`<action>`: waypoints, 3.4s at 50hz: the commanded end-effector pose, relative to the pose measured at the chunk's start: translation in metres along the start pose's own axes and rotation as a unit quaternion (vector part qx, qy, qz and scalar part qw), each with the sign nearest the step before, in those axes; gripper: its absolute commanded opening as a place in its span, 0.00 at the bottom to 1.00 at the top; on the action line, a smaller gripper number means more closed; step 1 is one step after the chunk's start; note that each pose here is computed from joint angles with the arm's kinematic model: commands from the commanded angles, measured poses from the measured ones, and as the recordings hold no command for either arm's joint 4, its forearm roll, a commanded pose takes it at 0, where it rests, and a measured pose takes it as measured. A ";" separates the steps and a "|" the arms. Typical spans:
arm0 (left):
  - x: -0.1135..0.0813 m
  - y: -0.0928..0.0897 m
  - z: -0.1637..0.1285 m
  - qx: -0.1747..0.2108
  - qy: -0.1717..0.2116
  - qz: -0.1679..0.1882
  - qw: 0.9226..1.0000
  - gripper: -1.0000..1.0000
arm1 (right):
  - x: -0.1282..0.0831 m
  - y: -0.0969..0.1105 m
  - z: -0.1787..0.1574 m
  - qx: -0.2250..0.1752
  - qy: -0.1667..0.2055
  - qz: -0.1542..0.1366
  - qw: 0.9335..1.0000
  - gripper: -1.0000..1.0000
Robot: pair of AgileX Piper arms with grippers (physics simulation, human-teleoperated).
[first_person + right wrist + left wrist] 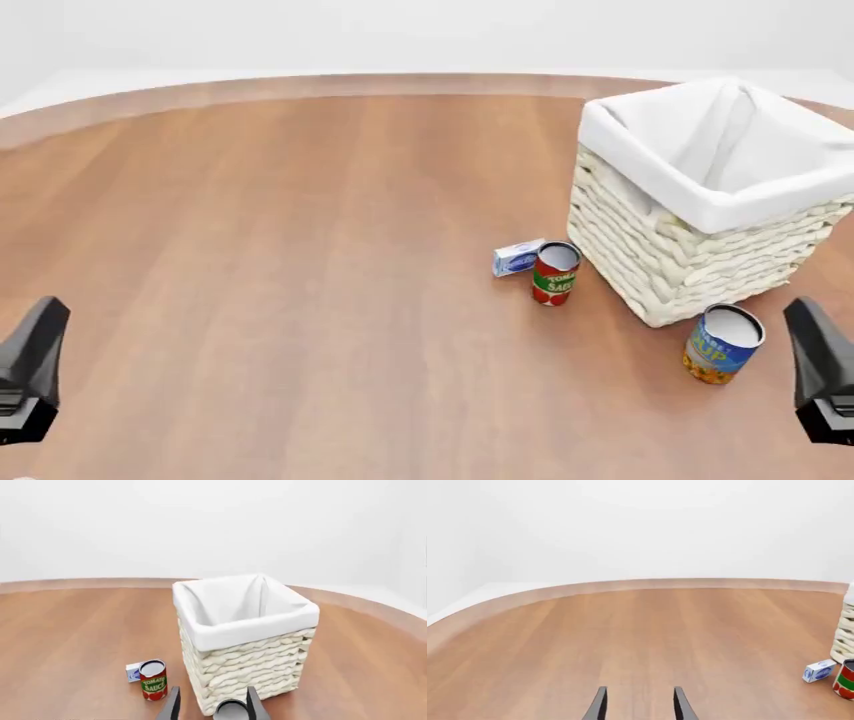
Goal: Pick up the ketchup, and put it in the basket.
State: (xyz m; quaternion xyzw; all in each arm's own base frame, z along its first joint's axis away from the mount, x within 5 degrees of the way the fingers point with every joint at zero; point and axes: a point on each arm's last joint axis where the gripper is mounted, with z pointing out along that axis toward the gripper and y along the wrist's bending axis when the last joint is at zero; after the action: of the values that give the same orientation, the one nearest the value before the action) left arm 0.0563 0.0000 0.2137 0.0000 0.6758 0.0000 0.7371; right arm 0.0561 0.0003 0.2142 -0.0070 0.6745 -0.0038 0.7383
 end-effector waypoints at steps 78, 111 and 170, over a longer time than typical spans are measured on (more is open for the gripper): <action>-0.001 0.000 0.000 0.000 0.000 0.000 1.000 1.00 | -0.023 0.052 0.036 -0.257 -0.035 -0.087 0.962 1.00; -0.001 0.000 0.000 0.000 0.000 0.000 1.000 1.00 | -0.020 0.134 0.068 -0.405 -0.013 -0.090 0.910 1.00; -0.001 0.000 0.000 0.000 0.000 0.000 1.000 1.00 | -0.022 0.247 0.062 -0.541 0.054 -0.046 0.838 1.00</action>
State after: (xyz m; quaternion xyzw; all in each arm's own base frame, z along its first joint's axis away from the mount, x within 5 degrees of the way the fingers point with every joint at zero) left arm 0.0566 0.0000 0.2144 0.0000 0.6761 0.0000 0.7368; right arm 0.1180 0.2293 0.2416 -0.4253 0.6042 0.3124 0.5971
